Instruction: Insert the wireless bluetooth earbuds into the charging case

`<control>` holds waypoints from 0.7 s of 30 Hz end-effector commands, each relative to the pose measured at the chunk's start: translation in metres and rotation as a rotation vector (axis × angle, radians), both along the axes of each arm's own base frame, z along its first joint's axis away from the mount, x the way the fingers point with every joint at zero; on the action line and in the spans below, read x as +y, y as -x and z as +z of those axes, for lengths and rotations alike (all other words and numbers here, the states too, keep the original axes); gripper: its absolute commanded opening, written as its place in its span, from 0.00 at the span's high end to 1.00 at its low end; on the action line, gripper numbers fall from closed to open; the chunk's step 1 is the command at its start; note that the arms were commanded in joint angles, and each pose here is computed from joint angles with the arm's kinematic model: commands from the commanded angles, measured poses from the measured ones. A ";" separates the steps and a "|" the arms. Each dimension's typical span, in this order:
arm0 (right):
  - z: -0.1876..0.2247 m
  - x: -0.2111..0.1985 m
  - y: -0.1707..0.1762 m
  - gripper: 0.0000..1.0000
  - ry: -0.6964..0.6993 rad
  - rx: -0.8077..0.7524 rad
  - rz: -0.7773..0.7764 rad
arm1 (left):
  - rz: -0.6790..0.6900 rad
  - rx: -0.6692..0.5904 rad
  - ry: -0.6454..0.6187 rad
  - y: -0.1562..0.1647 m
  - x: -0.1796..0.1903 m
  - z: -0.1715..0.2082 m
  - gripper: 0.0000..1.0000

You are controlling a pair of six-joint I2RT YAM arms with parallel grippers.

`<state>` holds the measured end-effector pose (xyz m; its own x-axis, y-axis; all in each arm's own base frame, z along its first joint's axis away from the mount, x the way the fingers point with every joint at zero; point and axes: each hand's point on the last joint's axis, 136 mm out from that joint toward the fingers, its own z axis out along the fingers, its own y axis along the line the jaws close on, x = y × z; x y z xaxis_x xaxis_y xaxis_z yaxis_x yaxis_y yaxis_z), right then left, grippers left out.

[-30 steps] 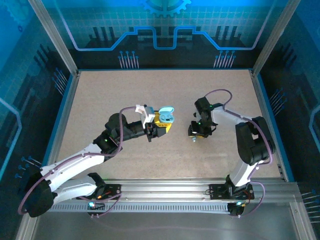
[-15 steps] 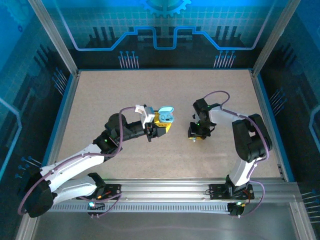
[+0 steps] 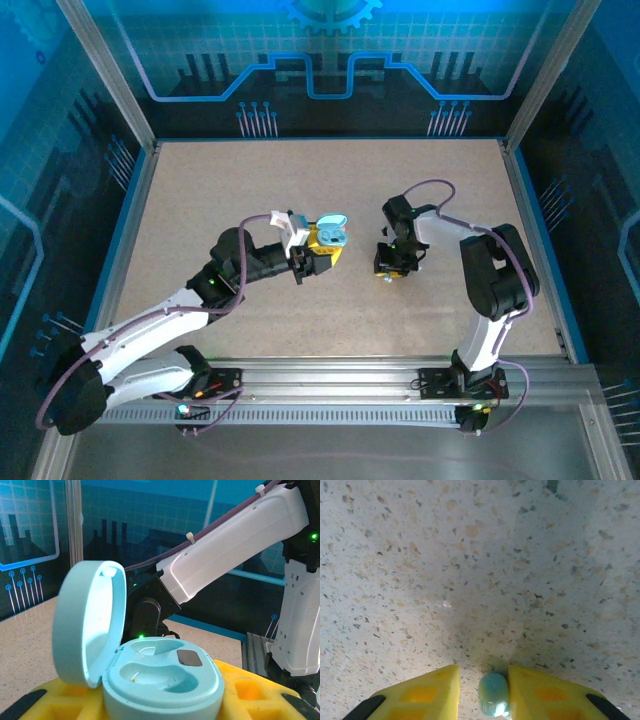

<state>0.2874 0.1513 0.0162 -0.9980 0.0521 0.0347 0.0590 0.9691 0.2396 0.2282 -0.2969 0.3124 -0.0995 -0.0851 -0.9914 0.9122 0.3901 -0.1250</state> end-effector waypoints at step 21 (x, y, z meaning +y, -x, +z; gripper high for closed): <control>0.010 0.000 0.008 0.82 0.070 0.016 0.088 | 0.021 -0.016 0.028 0.002 0.005 0.010 0.63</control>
<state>0.2849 0.1472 0.0153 -0.9987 -0.0112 0.0498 -0.0025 0.9853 0.1711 0.2291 -0.2962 0.3127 -0.0983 -0.0867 -0.9914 0.9096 0.3962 -0.1248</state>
